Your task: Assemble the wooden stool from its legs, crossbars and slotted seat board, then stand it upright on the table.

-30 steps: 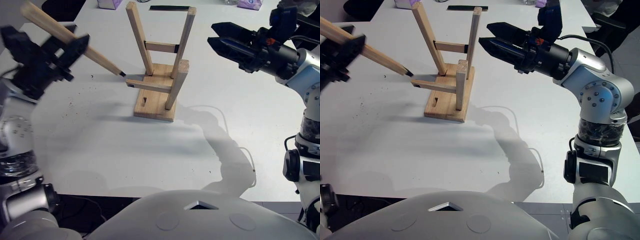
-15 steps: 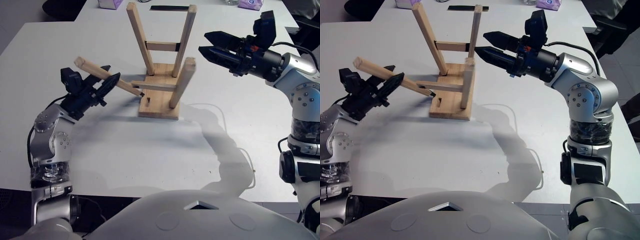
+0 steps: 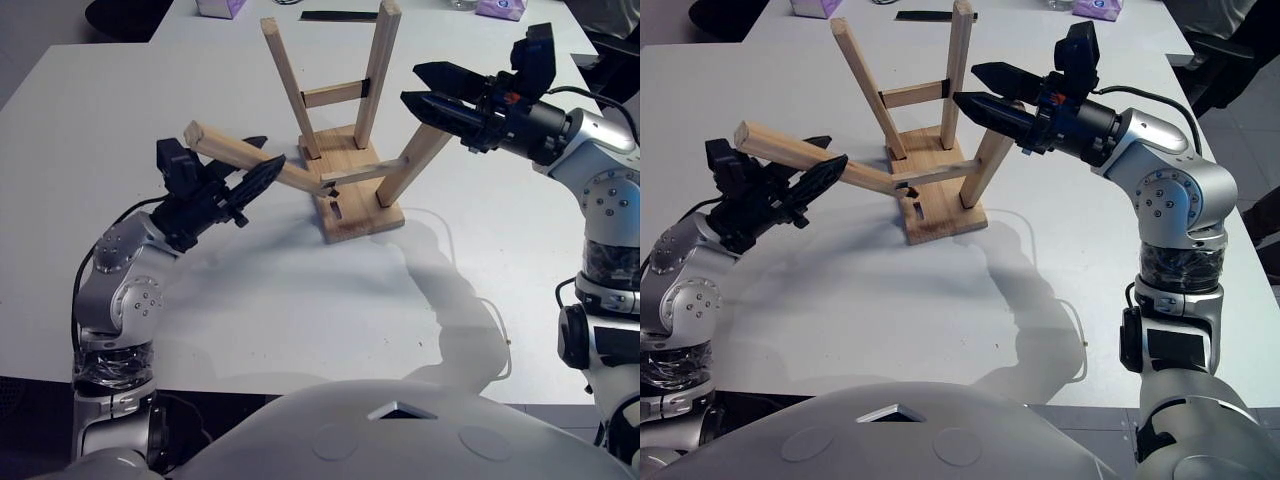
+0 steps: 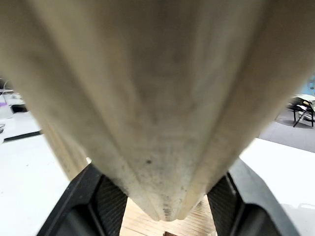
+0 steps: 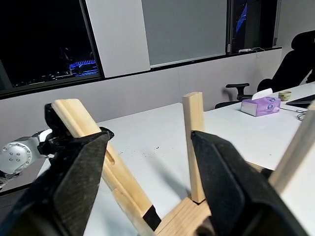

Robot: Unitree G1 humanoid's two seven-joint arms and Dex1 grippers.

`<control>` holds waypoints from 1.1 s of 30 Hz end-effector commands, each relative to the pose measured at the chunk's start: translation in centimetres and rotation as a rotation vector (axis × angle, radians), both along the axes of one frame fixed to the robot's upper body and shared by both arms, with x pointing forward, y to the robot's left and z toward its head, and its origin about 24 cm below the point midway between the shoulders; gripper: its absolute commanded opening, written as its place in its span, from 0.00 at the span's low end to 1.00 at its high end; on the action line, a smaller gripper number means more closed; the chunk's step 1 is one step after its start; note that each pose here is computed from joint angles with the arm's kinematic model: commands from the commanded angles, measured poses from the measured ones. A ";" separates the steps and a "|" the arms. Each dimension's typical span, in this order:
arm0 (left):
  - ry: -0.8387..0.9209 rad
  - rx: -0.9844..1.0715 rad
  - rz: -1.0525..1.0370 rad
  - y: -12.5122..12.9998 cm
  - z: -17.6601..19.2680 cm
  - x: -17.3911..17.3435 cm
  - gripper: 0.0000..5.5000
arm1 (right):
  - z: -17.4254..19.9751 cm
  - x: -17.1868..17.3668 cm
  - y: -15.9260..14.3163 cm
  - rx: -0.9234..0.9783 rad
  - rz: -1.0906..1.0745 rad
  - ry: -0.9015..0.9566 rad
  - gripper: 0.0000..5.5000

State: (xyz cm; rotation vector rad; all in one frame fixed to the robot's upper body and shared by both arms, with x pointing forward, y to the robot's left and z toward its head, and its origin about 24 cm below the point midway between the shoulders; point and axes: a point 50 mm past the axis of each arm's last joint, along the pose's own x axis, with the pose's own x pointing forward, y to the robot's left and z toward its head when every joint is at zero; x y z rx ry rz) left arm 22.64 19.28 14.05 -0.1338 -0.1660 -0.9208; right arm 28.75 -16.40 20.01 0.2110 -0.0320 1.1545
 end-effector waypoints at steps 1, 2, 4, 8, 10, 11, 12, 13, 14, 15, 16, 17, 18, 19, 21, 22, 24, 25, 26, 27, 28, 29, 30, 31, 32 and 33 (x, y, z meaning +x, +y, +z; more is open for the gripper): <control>0.046 0.074 -0.063 -0.2 -1.3 0.2 0.37 | 2.6 1.2 -1.4 0.136 -0.081 -0.012 0.56; 0.054 0.100 -0.071 -0.1 -1.6 0.2 0.37 | 3.3 1.3 -1.8 0.181 -0.090 -0.005 0.56; 0.061 0.123 -0.079 0.2 -1.8 0.4 0.37 | 4.3 1.4 -2.4 0.258 -0.094 0.011 0.56; 0.058 0.136 -0.106 0.1 -1.7 0.2 0.37 | 5.9 1.0 -2.9 0.392 -0.077 0.032 0.56; 0.060 0.149 -0.104 0.1 -1.8 0.1 0.37 | 5.9 0.9 -3.2 0.417 -0.094 0.038 0.56; 0.060 0.154 -0.103 0.1 -1.8 0.1 0.37 | 5.7 0.9 -3.3 0.419 -0.110 0.047 0.56; 0.061 0.175 -0.111 0.1 -1.9 0.2 0.37 | 5.3 0.9 -3.4 0.413 -0.131 0.056 0.56; 0.058 0.196 -0.121 0.2 -1.9 0.2 0.37 | 4.8 1.0 -3.6 0.406 -0.151 0.067 0.56; 0.054 0.209 -0.129 0.2 -1.8 0.3 0.37 | 4.4 1.0 -3.6 0.396 -0.164 0.077 0.56; 0.046 0.219 -0.137 0.3 -1.6 0.5 0.37 | 3.9 1.0 -3.6 0.373 -0.177 0.085 0.56; 0.039 0.225 -0.144 0.4 -1.4 0.8 0.37 | 3.3 1.0 -3.6 0.349 -0.188 0.095 0.56; 0.037 0.235 -0.161 0.4 -1.4 1.0 0.37 | 2.4 1.1 -3.5 0.307 -0.205 0.113 0.56; 0.039 0.247 -0.181 0.3 -1.4 1.2 0.37 | 1.4 1.2 -3.4 0.261 -0.224 0.127 0.56; 0.043 0.264 -0.203 0.3 -1.5 1.3 0.37 | 0.4 1.2 -3.4 0.223 -0.238 0.147 0.56; 0.058 0.288 -0.239 0.5 -1.8 1.7 0.37 | -1.4 1.3 -3.3 0.174 -0.263 0.188 0.56; 0.064 0.298 -0.251 0.7 -1.9 1.9 0.37 | -2.2 1.4 -3.3 0.158 -0.272 0.208 0.56; 0.075 0.335 -0.283 0.9 -2.2 2.4 0.37 | -3.6 1.3 -2.9 0.124 -0.286 0.240 0.56; 0.077 0.360 -0.304 0.9 -2.3 2.7 0.37 | -4.1 1.2 -2.6 0.116 -0.285 0.251 0.56; 0.075 0.377 -0.318 0.8 -2.4 3.0 0.37 | -4.5 1.1 -2.3 0.112 -0.282 0.256 0.56; 0.071 0.387 -0.326 0.8 -2.3 3.4 0.37 | -4.7 0.9 -2.0 0.109 -0.280 0.258 0.56; 0.065 0.395 -0.330 0.8 -2.2 3.8 0.37 | -5.0 0.8 -1.8 0.107 -0.280 0.261 0.56; 0.059 0.405 -0.338 0.8 -2.1 4.2 0.37 | -5.2 0.8 -1.7 0.102 -0.280 0.264 0.56; 0.057 0.414 -0.348 0.6 -2.1 4.5 0.37 | -5.4 0.7 -1.5 0.098 -0.282 0.266 0.56; 0.053 0.424 -0.360 0.3 -2.1 4.7 0.37 | -5.6 0.6 -1.4 0.096 -0.283 0.268 0.56; 0.048 0.434 -0.372 0.0 -2.2 4.7 0.37 | -5.6 0.6 -1.2 0.095 -0.282 0.266 0.56; 0.044 0.442 -0.378 -0.2 -2.2 4.8 0.37 | -5.6 0.6 -1.1 0.096 -0.282 0.264 0.56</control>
